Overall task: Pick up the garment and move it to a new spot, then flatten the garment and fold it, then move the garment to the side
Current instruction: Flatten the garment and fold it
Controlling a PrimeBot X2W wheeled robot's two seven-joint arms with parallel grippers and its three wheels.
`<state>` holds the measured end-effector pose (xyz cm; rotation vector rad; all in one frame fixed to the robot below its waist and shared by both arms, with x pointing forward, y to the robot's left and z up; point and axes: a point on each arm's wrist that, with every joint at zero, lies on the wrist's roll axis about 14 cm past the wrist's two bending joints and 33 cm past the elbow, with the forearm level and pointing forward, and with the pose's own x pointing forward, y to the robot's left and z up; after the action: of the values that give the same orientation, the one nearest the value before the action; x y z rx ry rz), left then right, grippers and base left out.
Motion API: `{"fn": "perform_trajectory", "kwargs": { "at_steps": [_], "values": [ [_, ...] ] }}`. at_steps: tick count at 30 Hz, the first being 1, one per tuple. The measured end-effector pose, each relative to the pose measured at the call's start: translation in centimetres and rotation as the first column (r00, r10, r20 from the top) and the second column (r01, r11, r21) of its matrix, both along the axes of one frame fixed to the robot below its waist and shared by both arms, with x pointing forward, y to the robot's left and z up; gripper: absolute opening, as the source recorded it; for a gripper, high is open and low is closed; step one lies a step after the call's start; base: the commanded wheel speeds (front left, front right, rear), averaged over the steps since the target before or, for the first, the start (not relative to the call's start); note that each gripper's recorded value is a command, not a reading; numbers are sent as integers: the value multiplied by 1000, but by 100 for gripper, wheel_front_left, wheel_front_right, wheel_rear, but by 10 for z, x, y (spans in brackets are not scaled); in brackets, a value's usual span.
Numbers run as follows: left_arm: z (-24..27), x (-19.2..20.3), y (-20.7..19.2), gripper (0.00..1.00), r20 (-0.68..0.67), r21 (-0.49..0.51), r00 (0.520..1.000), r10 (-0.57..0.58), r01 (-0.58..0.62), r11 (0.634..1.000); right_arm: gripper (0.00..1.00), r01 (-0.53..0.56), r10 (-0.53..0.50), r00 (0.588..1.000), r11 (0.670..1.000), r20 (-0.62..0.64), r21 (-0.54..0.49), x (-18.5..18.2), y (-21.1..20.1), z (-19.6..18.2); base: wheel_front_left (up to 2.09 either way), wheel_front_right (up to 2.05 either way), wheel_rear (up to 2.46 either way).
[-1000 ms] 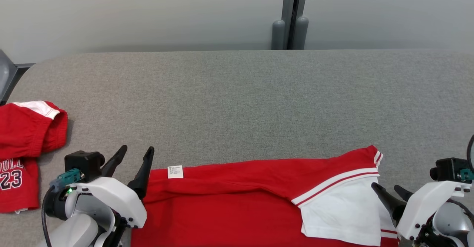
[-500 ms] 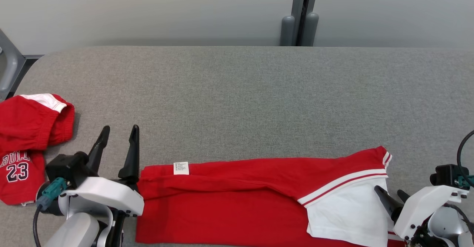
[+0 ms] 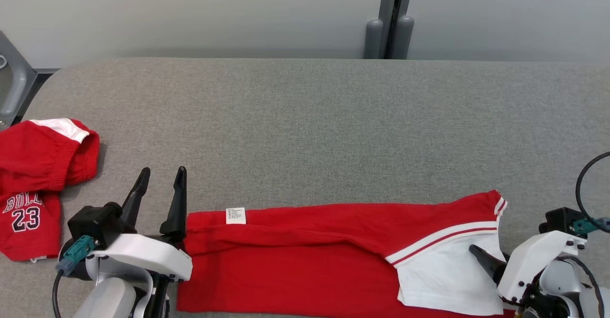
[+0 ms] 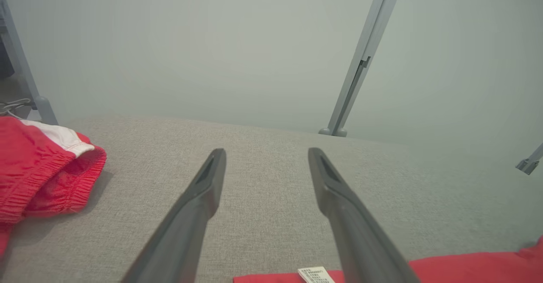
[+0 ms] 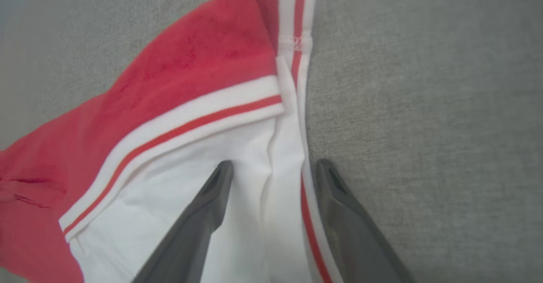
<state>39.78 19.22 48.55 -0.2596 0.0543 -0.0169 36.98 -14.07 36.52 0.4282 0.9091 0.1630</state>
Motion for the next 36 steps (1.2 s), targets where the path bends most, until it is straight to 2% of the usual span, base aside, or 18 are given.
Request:
{"fn": "perform_trajectory", "kwargs": {
  "at_steps": [3, 4, 5, 7, 8, 12, 18, 29, 36],
  "values": [
    [-2, 0, 2, 100, 0, -2, 1000, 5, -5, 1000, 100, -20, 20, 1000, 999, -7, 27, 0, 10, 0, 0, 0, 0],
    [-2, 0, 2, 100, 0, -4, 1000, 8, -8, 1000, 91, -26, 26, 1000, 999, -8, 35, 0, 13, 0, 0, 0, 0],
    [-3, 0, 2, 100, 0, -4, 1000, 7, -7, 1000, 56, -29, 30, 1000, 999, -8, 40, 0, 15, 0, 0, 0, 0],
    [-3, 0, 4, 100, -1, 0, 1000, 9, -9, 1000, 24, -33, 33, 999, 998, -6, 45, 1, 18, 0, 0, 0, 0],
    [-4, 0, 4, 100, -2, 0, 1000, 10, -10, 1000, 0, -37, 37, 999, 998, 0, 47, 1, 20, 1, 0, 0, 0],
    [-5, 0, 2, 100, 0, -6, 1000, 5, -5, 1000, 0, -44, 43, 999, 997, 14, 62, 3, 27, 2, 0, 0, 0],
    [-6, 2, 0, 100, 0, -8, 1000, -2, 2, 1000, 0, -18, 16, 999, 998, 48, 58, 8, 18, 7, 0, 0, 0],
    [-7, 6, -15, 100, 7, -20, 999, -43, 43, 999, 0, 88, -78, 984, 995, 157, -56, 30, -59, 40, 0, 0, 0],
    [-6, 9, -21, 100, 14, -17, 998, -60, 60, 998, 0, 162, -124, 968, 973, 219, -166, 32, -112, 66, 0, 0, 0]
  ]
}}
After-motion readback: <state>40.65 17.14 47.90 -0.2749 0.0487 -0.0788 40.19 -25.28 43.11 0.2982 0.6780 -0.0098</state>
